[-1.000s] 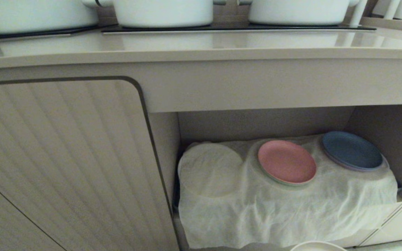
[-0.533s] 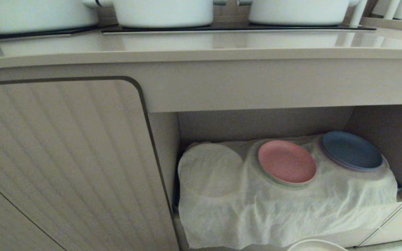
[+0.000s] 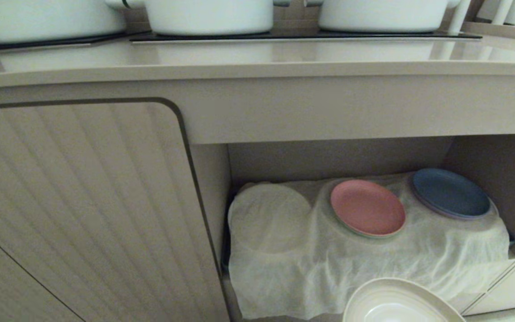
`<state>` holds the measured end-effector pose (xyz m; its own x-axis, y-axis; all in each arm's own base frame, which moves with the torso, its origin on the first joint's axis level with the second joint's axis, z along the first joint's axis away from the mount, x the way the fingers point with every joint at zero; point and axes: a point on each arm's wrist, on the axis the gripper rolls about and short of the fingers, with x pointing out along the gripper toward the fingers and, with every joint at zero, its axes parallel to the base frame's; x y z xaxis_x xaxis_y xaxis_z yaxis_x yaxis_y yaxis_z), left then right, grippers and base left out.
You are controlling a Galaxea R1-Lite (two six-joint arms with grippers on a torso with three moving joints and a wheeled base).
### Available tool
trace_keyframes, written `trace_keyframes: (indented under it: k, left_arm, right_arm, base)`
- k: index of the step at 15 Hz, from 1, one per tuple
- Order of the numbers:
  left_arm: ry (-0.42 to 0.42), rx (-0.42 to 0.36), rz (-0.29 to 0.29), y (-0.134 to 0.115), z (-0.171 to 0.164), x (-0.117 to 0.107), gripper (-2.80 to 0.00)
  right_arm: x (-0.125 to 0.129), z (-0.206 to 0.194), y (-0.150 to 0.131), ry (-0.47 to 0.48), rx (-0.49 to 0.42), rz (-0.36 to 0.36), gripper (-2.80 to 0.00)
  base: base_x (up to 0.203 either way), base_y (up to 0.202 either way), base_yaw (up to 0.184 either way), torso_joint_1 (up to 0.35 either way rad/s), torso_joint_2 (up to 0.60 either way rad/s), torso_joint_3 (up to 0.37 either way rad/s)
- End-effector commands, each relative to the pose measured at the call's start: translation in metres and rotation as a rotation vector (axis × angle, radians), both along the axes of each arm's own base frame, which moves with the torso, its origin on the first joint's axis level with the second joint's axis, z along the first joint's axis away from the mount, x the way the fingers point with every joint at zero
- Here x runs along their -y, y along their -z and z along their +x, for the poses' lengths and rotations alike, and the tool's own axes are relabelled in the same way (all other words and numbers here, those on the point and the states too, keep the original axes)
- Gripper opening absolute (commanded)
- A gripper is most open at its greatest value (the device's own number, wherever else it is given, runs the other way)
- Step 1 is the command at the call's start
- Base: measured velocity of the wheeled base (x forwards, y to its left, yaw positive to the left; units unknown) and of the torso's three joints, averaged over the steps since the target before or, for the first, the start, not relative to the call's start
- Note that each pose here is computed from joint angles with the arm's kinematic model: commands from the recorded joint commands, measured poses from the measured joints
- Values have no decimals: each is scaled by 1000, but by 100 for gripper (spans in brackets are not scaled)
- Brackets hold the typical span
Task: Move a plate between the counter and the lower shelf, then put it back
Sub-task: Put the plate in the cupboard
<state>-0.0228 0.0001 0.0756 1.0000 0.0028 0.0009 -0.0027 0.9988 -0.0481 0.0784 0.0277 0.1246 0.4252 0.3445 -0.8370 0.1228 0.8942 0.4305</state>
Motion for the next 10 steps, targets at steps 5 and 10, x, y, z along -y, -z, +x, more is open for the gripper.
trace_keyframes:
  k: [5, 10]
  left_arm:
    - [0, 1, -1, 0, 0, 0, -280]
    - [0, 1, -1, 0, 0, 0, -280]
  right_arm:
    - [-11, 40, -13, 3, -7, -2, -280]
    - [-24, 83, -21, -1, -10, -5, -280]
  base:
    - [0, 0, 0, 0, 0, 0]
    - [0, 0, 0, 0, 0, 0]
